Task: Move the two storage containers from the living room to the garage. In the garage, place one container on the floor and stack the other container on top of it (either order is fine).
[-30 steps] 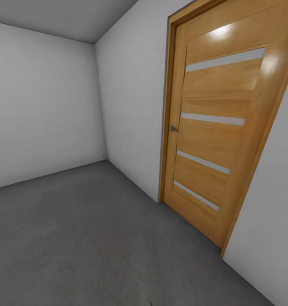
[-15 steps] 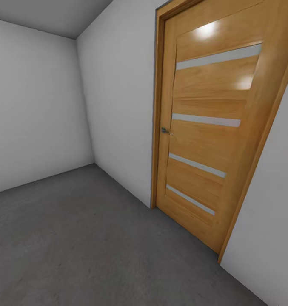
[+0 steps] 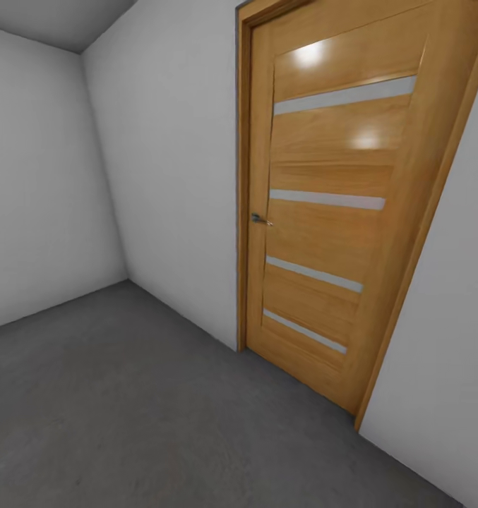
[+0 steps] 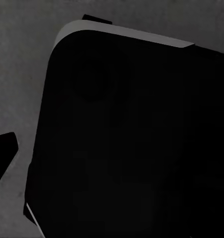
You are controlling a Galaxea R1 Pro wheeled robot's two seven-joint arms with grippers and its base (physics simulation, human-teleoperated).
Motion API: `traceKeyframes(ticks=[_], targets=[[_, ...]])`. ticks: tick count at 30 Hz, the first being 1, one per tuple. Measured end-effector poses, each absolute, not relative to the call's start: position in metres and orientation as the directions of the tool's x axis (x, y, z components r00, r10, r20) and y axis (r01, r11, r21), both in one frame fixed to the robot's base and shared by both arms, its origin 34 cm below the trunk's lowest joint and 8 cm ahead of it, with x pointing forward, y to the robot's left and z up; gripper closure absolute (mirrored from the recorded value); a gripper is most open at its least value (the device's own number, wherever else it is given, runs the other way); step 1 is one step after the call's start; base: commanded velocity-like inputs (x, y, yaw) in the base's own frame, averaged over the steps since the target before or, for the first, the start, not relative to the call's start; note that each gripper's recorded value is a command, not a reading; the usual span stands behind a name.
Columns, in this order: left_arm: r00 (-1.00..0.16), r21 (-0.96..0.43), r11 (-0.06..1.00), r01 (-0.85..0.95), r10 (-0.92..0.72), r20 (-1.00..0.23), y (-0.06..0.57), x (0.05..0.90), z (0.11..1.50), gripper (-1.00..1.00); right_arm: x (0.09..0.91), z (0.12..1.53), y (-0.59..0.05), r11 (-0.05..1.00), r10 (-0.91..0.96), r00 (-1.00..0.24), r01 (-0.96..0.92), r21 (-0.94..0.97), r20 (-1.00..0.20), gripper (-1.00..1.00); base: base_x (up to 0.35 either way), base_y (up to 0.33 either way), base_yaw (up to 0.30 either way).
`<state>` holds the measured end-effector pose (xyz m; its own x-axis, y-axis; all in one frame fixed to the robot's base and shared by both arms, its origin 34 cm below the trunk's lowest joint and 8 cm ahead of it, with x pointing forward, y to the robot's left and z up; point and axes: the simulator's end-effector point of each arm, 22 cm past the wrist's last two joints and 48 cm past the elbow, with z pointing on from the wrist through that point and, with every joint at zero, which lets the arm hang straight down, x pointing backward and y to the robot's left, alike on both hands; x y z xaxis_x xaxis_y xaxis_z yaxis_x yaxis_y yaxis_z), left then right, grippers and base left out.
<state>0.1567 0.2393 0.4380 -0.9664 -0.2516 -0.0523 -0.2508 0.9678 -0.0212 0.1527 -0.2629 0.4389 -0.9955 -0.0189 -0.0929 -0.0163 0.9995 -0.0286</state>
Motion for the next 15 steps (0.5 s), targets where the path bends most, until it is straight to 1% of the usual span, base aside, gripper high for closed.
traceKeyframes(ticks=[15], targets=[[-0.967, -0.021, 0.968, -0.249, -0.25, -0.052, 0.2395, 0.1566, 0.438, -1.0, 0.1527, 0.4388, -0.2611, 1.0, -0.019, -0.995, -0.016, -0.026, -0.093, -1.0, 0.109, 0.337, -0.285]])
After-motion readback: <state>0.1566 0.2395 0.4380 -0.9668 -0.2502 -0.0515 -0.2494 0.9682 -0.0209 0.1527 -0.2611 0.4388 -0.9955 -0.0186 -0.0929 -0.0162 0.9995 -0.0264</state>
